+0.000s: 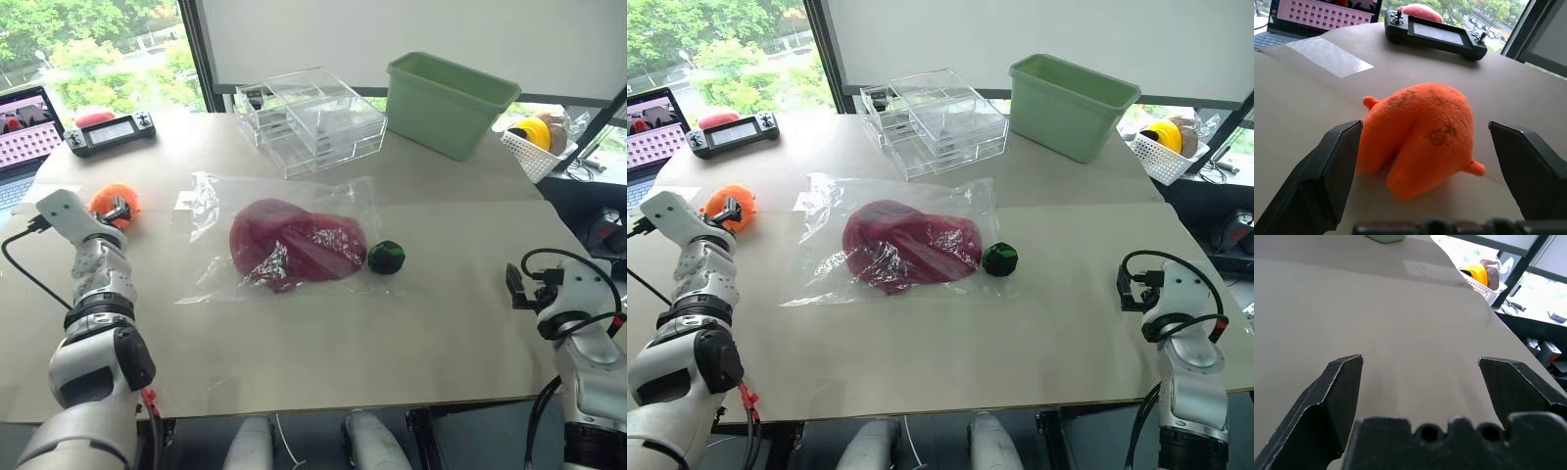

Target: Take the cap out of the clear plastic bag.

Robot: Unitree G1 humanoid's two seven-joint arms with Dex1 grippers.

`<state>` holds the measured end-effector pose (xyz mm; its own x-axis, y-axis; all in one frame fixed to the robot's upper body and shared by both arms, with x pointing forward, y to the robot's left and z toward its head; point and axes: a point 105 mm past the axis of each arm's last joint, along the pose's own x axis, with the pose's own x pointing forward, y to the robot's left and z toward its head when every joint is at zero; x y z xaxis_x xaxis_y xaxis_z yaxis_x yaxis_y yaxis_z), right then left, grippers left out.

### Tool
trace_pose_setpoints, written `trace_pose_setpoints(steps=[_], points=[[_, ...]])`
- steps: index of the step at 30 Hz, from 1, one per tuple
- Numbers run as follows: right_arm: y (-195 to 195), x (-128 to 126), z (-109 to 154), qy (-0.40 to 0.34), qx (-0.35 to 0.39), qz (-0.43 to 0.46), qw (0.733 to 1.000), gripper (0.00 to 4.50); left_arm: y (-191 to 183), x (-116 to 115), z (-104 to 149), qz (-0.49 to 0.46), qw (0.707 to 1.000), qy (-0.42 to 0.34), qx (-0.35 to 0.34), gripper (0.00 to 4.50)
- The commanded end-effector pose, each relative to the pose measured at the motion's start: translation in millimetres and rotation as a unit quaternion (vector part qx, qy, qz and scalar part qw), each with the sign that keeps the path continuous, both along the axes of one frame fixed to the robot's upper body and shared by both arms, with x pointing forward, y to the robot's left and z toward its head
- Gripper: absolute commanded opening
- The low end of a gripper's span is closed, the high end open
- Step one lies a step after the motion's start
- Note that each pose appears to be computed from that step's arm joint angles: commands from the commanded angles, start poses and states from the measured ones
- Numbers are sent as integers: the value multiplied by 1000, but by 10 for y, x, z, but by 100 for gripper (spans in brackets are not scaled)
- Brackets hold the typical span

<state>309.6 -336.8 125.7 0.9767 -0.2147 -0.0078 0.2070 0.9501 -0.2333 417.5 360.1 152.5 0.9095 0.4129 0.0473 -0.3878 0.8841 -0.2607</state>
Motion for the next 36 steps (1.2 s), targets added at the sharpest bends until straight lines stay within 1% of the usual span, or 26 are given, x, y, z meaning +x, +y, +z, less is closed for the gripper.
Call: trace_pose_setpoints(steps=[1,2,4,7,8,9,10,11,12,13,14,15,16,18,20,21,23,26,29,31,33,35,36], points=[[256,80,472,-60,11,81,995,450,-567,174,765,-147,977,-129,82,445],[402,75,583,-71,34,124,989,450,-742,166,873,-198,965,-150,88,445],[704,-5,787,-83,78,215,970,450,-1041,60,1088,-290,933,-180,112,445],[1047,-190,917,-58,107,322,939,450,-1428,-221,1372,-400,876,-215,161,445],[1146,-254,935,-44,112,354,928,450,-1632,-358,1417,-452,846,-216,184,445],[1264,-345,946,-23,116,395,911,450,-1873,-620,1379,-542,794,-197,194,445],[1341,-411,950,-7,119,421,899,450,-2045,-830,1309,-607,751,-175,195,445],[1399,-490,956,10,119,449,885,450,-2087,-1089,1137,-686,697,-110,179,445],[1422,-541,959,23,120,466,876,450,-2041,-1271,1011,-730,661,-58,164,445],[1433,-580,954,37,121,480,868,450,-1921,-1362,907,-753,642,-4,142,445],[1444,-608,948,49,120,492,861,450,-1835,-1433,856,-766,630,29,129,445],[1448,-621,944,57,120,499,856,450,-1786,-1460,840,-769,625,45,124,445],[1466,-629,933,65,119,507,851,450,-1779,-1513,834,-779,613,56,120,445],[1567,-507,902,73,122,523,840,450,-1854,-1638,762,-801,579,78,132,445],[1627,-276,814,82,97,512,849,450,-1903,-1663,688,-808,566,87,143,445],[1658,-183,731,95,70,510,852,450,-1918,-1659,654,-809,563,86,147,445],[1699,-77,626,110,35,513,851,450,-1943,-1658,616,-811,559,85,150,445],[1670,177,419,130,-21,491,861,450,-1992,-1695,588,-818,549,82,153,445],[1658,311,342,129,-32,489,862,450,-1994,-1683,593,-814,554,76,157,445],[1620,414,311,128,-24,478,869,450,-1959,-1571,569,-789,583,65,184,445],[1590,481,290,126,-17,471,873,450,-1938,-1516,528,-772,597,56,211,445],[1569,536,278,125,-12,464,877,450,-1930,-1415,433,-743,621,46,245,445],[1571,552,275,124,-8,463,878,450,-1931,-1383,383,-731,629,38,264,445]])
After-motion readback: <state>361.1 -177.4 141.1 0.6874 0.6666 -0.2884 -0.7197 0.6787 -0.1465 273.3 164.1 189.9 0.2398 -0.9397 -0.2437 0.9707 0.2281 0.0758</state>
